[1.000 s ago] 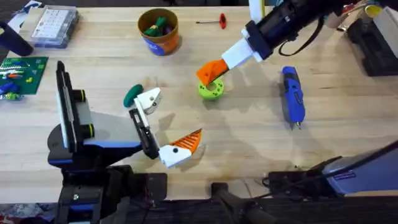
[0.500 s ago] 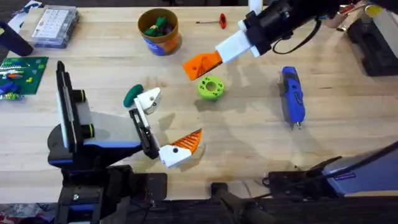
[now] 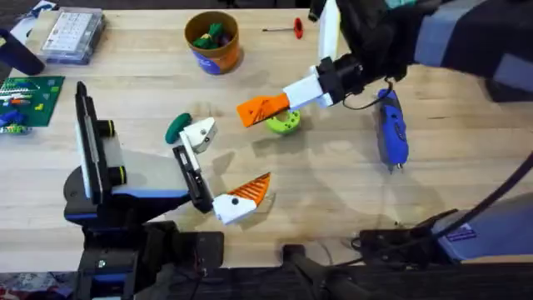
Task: Pick up the gripper from the table and insert it into the empty holder that is missing its gripper. Then pick up a screw, insert it into the mounting hole, and use the screwdriver to tighten it. Finally, clean up the table by picking up the vegetable and placing it into the bucket.
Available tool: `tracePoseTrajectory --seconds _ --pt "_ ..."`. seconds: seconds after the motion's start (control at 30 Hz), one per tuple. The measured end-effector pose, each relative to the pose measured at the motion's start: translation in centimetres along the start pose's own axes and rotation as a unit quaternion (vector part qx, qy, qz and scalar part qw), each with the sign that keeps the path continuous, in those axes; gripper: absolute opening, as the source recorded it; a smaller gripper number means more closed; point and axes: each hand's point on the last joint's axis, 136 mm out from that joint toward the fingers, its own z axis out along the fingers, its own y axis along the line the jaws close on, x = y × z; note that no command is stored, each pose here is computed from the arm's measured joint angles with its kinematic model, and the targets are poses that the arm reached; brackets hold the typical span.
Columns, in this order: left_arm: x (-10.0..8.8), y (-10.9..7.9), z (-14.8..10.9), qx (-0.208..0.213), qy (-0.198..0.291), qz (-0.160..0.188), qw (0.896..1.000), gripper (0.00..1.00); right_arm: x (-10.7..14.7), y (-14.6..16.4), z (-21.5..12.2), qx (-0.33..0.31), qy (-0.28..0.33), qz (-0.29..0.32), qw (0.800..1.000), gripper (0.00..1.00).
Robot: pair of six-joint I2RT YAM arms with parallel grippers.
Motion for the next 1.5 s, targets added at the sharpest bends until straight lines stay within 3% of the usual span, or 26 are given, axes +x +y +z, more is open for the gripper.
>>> tracePoseTrajectory --seconds 0.3,0.63,1.5 --pt "0.0 0.0 0.0 0.000 0.000 0.000 1.000 0.990 -0.6 -0.7 1.1 -0.032 -0.008 0.040 0.999 0.011" --pt "0.0 0.0 0.0 0.000 0.000 0.000 1.000 0.990 0.8 -2.8 4.0 -0.097 0.030 0.123 0.987 0.011" --pt "0.0 0.0 0.0 0.000 0.000 0.000 1.000 0.990 1.3 -1.5 5.2 -0.114 0.051 0.132 0.983 0.011"
